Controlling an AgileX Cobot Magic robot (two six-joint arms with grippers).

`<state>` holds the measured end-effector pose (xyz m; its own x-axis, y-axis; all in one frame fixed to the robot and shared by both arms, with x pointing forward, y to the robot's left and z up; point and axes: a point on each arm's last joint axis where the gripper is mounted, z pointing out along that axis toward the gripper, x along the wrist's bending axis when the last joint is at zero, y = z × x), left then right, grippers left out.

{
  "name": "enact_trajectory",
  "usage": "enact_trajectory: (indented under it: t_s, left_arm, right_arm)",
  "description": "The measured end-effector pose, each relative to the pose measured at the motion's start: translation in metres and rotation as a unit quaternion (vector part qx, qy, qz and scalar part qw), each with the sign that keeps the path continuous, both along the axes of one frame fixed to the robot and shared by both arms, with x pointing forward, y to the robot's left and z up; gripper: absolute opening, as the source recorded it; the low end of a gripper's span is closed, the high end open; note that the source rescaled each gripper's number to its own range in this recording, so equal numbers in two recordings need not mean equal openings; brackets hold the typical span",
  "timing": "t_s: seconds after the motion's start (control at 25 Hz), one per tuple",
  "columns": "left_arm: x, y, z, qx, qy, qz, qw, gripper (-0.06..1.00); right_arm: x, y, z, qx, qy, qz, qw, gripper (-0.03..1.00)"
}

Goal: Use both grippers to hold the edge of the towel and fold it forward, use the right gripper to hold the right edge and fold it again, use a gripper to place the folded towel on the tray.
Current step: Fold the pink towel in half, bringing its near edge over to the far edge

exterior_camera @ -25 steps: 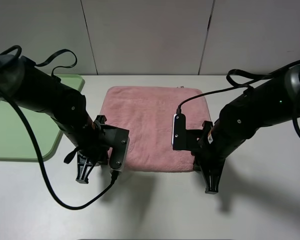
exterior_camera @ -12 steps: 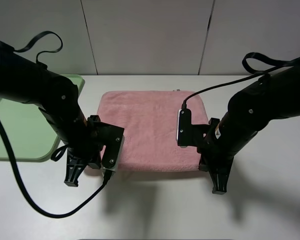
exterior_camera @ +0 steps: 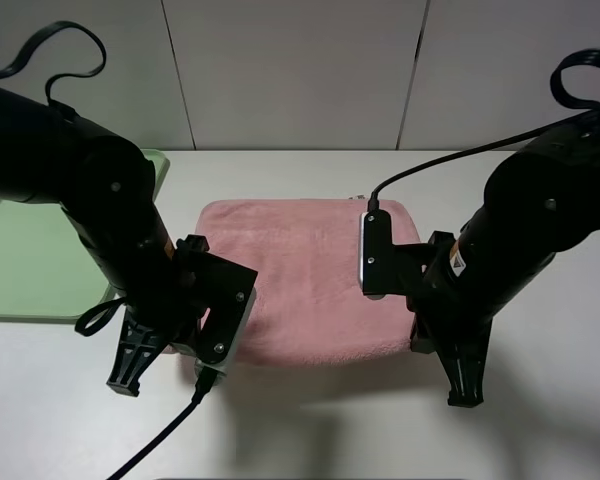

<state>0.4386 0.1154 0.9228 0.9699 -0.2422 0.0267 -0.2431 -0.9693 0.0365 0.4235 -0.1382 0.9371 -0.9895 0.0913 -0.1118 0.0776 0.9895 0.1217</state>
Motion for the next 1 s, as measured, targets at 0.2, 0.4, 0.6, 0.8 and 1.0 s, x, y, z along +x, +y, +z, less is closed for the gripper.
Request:
enact_trajectory:
  t_s: [0.2,0.4,0.6,0.8,1.0]
  left_arm:
    - [-0.007,0.006,0.010,0.020,0.021,0.023,0.999,0.00]
    - [-0.016,0.014,0.030,0.019,0.024,0.029,0.999,0.00]
    - [-0.024,0.020,0.053,0.001,0.013,0.032,0.999,0.00]
    - [-0.032,0.025,0.068,-0.014,0.009,0.041,0.999,0.00]
    - [-0.037,0.027,0.075,-0.023,0.012,0.047,0.999,0.00]
  right_arm:
    - [-0.019,0.010,0.004,-0.010,0.022,-0.014,1.000,0.00]
    - [-0.031,0.015,0.008,-0.016,0.031,-0.027,0.999,0.00]
    - [-0.039,0.014,0.015,-0.019,0.044,-0.050,0.998,0.00]
    - [-0.045,0.008,0.025,-0.020,0.054,-0.069,0.996,0.00]
    - [-0.054,0.001,0.041,-0.013,0.061,-0.078,0.995,0.00]
